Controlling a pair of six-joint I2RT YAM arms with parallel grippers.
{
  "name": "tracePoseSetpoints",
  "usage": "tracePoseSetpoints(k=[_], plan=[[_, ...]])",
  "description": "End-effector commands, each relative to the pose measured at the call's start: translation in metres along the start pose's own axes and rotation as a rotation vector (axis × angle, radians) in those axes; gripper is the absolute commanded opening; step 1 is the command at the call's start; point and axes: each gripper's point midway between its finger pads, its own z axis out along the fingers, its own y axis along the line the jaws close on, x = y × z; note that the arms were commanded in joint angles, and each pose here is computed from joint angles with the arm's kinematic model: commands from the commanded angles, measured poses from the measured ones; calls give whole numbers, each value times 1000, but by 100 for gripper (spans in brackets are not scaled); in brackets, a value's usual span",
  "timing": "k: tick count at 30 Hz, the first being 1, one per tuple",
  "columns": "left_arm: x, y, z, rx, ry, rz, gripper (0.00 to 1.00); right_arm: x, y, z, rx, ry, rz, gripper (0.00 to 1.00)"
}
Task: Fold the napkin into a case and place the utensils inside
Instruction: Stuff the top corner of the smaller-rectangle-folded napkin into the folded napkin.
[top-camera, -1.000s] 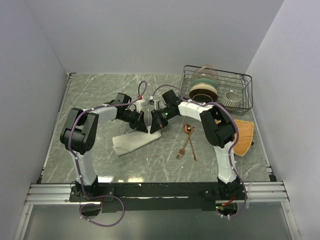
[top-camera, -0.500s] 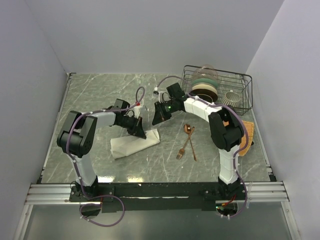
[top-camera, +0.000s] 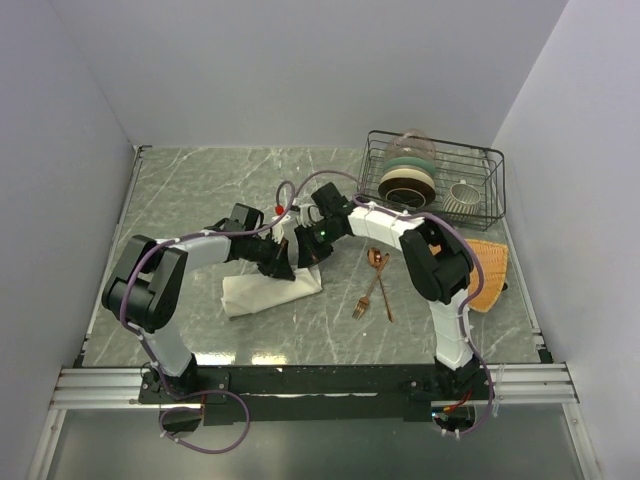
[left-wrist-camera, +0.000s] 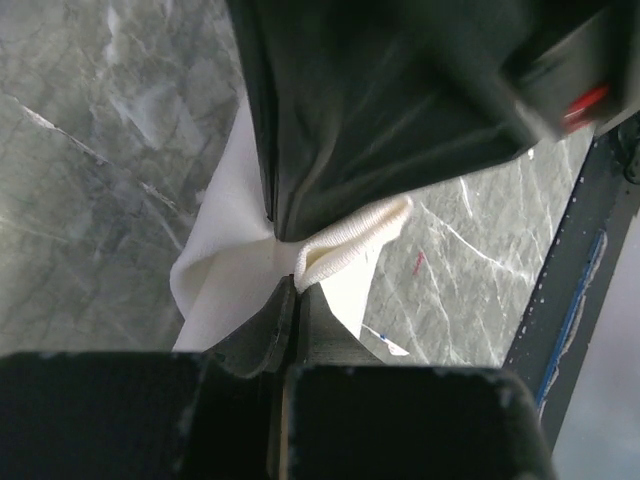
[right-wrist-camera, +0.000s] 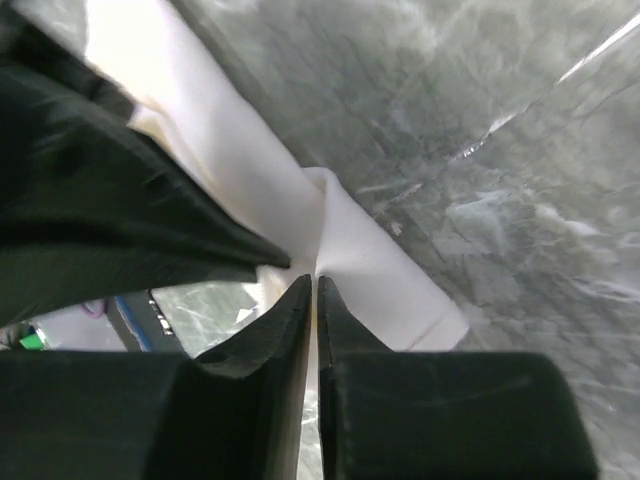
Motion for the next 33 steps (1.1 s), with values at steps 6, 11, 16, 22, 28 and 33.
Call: tracePoseSetpoints(k=[6, 11, 16, 22, 28, 33], plan=[[-14, 0, 0, -21, -46, 19, 1, 13, -14, 14, 123, 42, -63, 24], [-15, 1, 1, -23, -45, 7, 1, 12, -24, 15, 207, 36, -92, 11], [-17, -3, -1, -11, -42, 11, 1, 3, -21, 4, 237, -5, -119, 0], [-13, -1, 2, -4, -6, -67, 1, -18, -2, -19, 214, -106, -135, 0], [-4, -2, 2, -2, 34, -193, 1, -19, 0, -26, 208, -133, -135, 0], [16, 3, 4, -11, 79, -299, 1, -17, 1, -26, 200, -131, -137, 0]])
